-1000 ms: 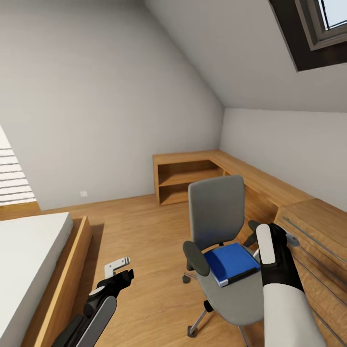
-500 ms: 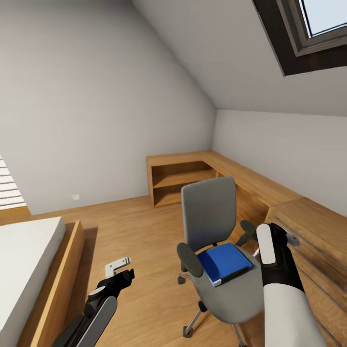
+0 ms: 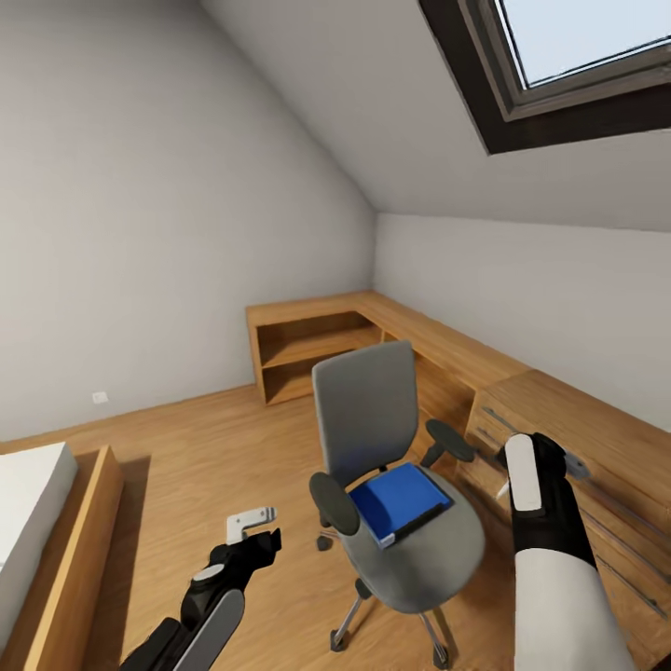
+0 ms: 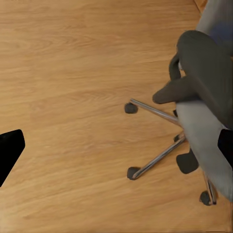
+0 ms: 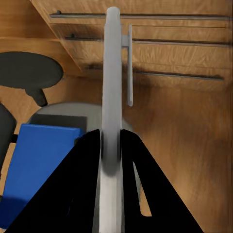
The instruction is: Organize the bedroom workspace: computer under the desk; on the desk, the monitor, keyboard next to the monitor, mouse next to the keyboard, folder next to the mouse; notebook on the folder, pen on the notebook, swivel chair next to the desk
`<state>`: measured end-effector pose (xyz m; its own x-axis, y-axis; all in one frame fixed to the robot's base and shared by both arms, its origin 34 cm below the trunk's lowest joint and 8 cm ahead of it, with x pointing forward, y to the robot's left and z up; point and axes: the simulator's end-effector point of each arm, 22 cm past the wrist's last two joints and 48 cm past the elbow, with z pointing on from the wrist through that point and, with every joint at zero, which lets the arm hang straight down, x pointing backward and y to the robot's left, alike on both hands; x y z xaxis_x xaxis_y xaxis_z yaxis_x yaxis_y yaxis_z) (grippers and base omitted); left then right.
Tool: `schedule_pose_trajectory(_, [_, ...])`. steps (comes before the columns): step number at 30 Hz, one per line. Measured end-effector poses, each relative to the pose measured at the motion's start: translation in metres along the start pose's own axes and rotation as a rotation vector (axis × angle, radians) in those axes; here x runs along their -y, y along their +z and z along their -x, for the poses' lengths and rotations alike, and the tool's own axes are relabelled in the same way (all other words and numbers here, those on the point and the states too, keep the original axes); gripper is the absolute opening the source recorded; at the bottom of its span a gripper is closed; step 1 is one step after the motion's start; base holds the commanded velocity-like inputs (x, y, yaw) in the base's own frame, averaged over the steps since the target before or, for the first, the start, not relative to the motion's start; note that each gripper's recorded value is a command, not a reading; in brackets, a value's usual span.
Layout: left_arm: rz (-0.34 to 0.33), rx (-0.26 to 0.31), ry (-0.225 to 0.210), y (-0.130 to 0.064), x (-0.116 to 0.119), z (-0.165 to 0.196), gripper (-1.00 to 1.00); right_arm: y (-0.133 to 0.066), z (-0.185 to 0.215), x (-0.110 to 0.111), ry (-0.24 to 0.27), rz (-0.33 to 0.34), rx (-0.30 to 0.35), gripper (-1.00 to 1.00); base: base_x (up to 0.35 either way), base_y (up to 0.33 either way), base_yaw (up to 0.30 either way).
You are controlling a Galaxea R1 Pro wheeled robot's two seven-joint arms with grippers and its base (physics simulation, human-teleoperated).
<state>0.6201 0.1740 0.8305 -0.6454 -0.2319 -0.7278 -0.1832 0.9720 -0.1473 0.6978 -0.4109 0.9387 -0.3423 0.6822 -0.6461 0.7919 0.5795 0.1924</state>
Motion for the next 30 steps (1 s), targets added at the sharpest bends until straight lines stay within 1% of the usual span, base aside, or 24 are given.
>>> schedule_pose_trajectory(3, [-0.001,0.000,0.004,0.000,0.000,-0.001,1.00,0.002,0.005,0.007,0.004,-0.009,0.004,-1.00,0.000,-0.097,-0.264])
schedule_pose_trajectory(4, [0.007,0.003,0.011,0.000,-0.005,0.000,1.00,0.007,0.011,0.022,0.031,-0.032,0.001,-1.00,0.000,-0.289,-0.264])
schedule_pose_trajectory(8, [0.009,0.003,0.012,0.001,-0.007,0.000,1.00,0.010,0.012,0.029,0.053,-0.042,-0.005,-1.00,-0.096,-0.304,-0.264])
schedule_pose_trajectory(16, [0.009,0.003,0.012,0.001,-0.007,0.000,1.00,0.011,0.012,0.031,0.057,-0.044,-0.005,-1.00,-0.192,-0.282,-0.264])
schedule_pose_trajectory(20, [0.010,0.005,0.012,0.001,-0.007,0.001,1.00,0.011,0.012,0.031,0.057,-0.044,-0.005,-1.00,-0.067,-0.279,-0.264])
schedule_pose_trajectory(30, [0.011,0.004,0.012,0.001,-0.008,0.001,1.00,0.011,0.012,0.031,0.057,-0.044,-0.005,-1.00,-0.006,-0.037,-0.264])
